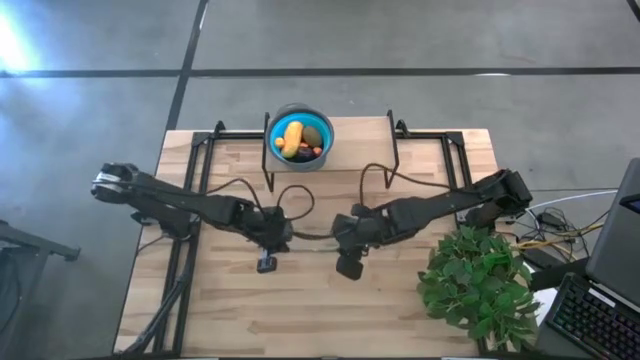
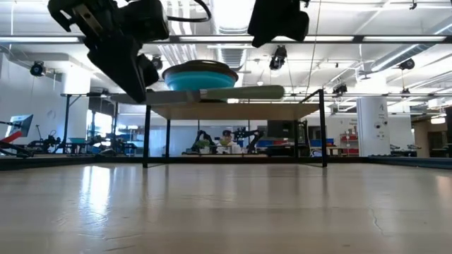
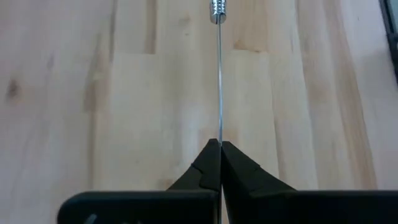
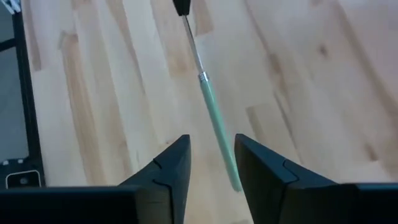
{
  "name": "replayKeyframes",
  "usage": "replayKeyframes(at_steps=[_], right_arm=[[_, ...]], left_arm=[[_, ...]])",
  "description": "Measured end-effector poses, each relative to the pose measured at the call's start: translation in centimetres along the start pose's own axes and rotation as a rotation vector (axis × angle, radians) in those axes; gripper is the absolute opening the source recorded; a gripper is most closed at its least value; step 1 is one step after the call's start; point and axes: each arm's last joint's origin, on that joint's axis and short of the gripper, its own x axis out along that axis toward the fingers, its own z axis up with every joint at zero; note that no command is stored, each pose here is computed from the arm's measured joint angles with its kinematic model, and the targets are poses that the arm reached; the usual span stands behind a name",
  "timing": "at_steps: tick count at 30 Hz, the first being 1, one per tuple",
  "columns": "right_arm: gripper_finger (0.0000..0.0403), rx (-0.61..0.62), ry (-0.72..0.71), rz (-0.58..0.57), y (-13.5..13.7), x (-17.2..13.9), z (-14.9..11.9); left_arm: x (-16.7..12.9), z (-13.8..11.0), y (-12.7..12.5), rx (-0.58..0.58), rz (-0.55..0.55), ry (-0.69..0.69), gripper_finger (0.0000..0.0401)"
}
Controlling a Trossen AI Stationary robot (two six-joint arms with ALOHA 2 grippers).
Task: Pick & Place Fruit
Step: Put the table knife on the shelf
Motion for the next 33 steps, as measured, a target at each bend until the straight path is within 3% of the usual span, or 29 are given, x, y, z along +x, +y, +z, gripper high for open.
replayKeyframes(at_steps=[7, 17, 33], right_arm=[[0.0099, -0.028, -0.047, 0.0, -1.6, -1.6, 1.1], [0.0088, -0.095, -0.103, -0.015, -3.9, -3.4, 2.4], [0.0195, -0.322, -0.082, -0.016, -5.9, -2.6, 3.4]], left_arm=[[-2.4, -0.5, 0.8, -0.032, 0.044, 0.047, 0.0001], [-5.8, 1.4, 1.0, -0.007, 0.109, 0.136, 0.0001], [-10.4, 4.1, 1.7, -0.051, 0.208, 0.114, 0.0002]])
